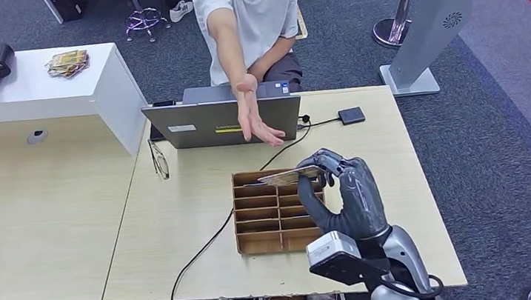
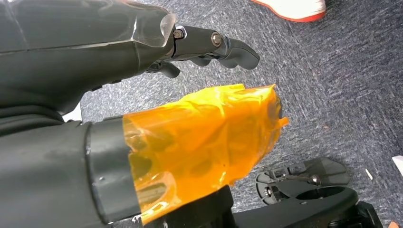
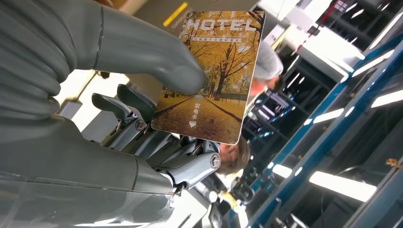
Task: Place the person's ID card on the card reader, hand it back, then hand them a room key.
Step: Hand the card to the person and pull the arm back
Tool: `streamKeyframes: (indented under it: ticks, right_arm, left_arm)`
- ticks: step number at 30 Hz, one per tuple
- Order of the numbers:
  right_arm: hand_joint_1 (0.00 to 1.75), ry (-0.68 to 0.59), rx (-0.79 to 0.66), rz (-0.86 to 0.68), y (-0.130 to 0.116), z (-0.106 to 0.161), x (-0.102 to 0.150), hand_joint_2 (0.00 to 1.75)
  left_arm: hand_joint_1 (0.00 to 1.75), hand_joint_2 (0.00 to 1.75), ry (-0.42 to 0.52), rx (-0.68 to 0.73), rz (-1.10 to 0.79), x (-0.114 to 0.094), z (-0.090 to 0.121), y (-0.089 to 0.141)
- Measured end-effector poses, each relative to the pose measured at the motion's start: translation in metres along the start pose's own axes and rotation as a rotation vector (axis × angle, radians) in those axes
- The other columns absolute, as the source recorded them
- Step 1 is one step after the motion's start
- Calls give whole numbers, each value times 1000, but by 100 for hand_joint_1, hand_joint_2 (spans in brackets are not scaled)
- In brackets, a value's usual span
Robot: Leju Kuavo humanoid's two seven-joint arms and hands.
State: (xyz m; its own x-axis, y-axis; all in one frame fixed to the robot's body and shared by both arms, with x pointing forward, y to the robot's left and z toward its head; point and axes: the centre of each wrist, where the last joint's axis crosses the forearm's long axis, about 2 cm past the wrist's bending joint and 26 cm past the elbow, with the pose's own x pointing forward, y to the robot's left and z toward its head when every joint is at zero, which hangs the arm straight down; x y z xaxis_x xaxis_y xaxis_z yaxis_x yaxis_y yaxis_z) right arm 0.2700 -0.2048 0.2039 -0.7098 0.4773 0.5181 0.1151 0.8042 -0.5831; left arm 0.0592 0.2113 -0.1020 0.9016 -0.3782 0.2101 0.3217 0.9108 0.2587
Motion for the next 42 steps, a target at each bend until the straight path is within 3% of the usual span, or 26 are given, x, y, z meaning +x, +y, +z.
streamKeyframes:
  ticks: [20, 30, 36, 37, 40, 41, 42]
  right_arm:
    - [175, 53, -82, 457, 17, -28, -4, 175]
    - [175, 72, -41, 536, 27, -33, -10, 175]
    - [175, 89, 30, 495, 36, -35, -12, 175]
    - [157, 91, 38, 489, 37, -35, -12, 175]
    - [26, 91, 58, 475, 39, -35, -12, 175]
    - [0, 91, 63, 472, 40, -35, -12, 175]
    - [0, 92, 66, 469, 41, -35, -12, 175]
  left_arm:
    - [0, 0, 6, -24, -46, 8, -1, 1]
    - [0, 0, -3, -29, -69, 12, -1, 1]
    - [0, 0, -4, -33, -71, 13, -1, 1]
    - [0, 0, -4, -33, -71, 13, -1, 1]
    - [0, 0, -4, -33, -71, 13, -1, 1]
    - [0, 0, -4, -33, -70, 13, -1, 1]
    - [0, 0, -4, -33, -70, 13, -1, 1]
